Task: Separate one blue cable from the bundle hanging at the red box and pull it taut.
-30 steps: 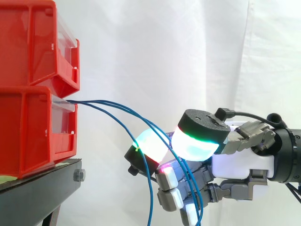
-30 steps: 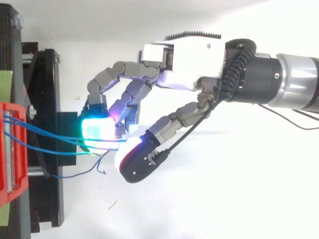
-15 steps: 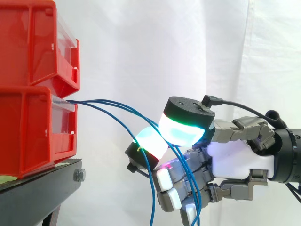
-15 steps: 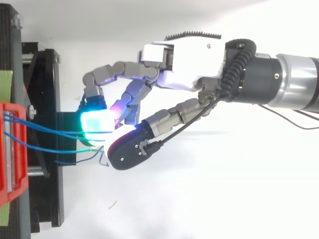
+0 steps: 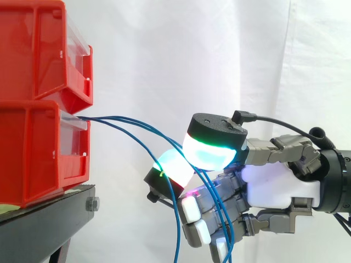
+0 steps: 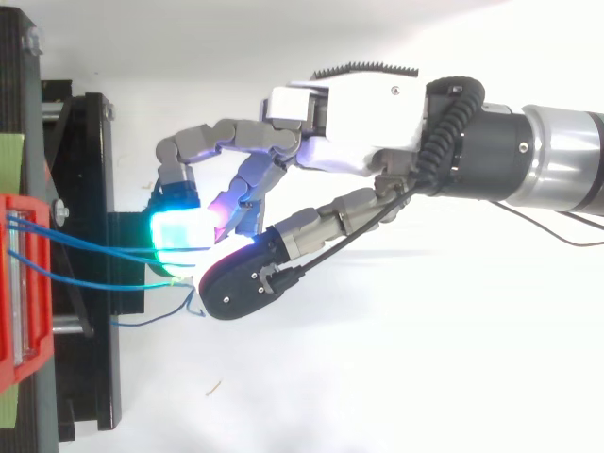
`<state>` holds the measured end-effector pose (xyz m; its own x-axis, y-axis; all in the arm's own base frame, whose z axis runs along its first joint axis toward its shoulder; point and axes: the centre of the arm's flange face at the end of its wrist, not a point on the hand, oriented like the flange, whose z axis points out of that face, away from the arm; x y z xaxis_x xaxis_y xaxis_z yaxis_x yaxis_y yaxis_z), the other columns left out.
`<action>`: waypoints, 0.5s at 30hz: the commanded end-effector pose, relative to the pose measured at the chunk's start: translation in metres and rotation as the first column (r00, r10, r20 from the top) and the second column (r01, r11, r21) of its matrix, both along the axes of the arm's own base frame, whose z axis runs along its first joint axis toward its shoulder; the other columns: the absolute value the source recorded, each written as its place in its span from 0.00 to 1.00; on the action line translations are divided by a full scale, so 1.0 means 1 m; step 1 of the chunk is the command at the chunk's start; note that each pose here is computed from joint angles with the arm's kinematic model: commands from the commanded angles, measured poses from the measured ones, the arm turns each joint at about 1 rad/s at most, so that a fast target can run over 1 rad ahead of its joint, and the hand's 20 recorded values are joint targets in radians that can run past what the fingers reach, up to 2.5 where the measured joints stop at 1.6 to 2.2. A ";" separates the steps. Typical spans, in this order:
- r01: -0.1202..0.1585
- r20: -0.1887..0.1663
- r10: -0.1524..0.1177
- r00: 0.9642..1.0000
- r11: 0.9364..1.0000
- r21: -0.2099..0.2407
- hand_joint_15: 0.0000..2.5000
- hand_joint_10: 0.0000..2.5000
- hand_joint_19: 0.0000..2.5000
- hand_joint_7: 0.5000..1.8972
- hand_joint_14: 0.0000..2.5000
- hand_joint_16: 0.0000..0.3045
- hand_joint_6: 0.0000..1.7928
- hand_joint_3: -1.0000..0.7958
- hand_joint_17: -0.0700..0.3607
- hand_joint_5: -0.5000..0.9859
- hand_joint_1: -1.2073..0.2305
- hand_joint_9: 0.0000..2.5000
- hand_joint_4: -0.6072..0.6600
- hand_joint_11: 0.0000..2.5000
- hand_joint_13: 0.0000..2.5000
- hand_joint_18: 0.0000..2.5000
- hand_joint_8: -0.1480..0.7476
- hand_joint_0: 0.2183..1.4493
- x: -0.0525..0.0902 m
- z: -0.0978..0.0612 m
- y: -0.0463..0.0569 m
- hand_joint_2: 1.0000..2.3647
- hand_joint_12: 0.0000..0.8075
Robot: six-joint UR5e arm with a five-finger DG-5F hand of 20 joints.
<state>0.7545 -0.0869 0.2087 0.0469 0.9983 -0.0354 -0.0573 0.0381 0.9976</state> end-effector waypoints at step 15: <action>-0.001 -0.001 0.001 1.000 1.000 0.009 0.33 0.01 0.26 0.61 0.01 0.14 0.28 0.47 0.38 0.29 0.47 0.34 0.64 0.22 0.30 0.36 0.51 0.37 0.000 0.000 0.000 0.01 0.41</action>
<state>0.7544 -0.0868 0.2089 0.0469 0.9984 -0.0319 -0.0579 0.0346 0.9977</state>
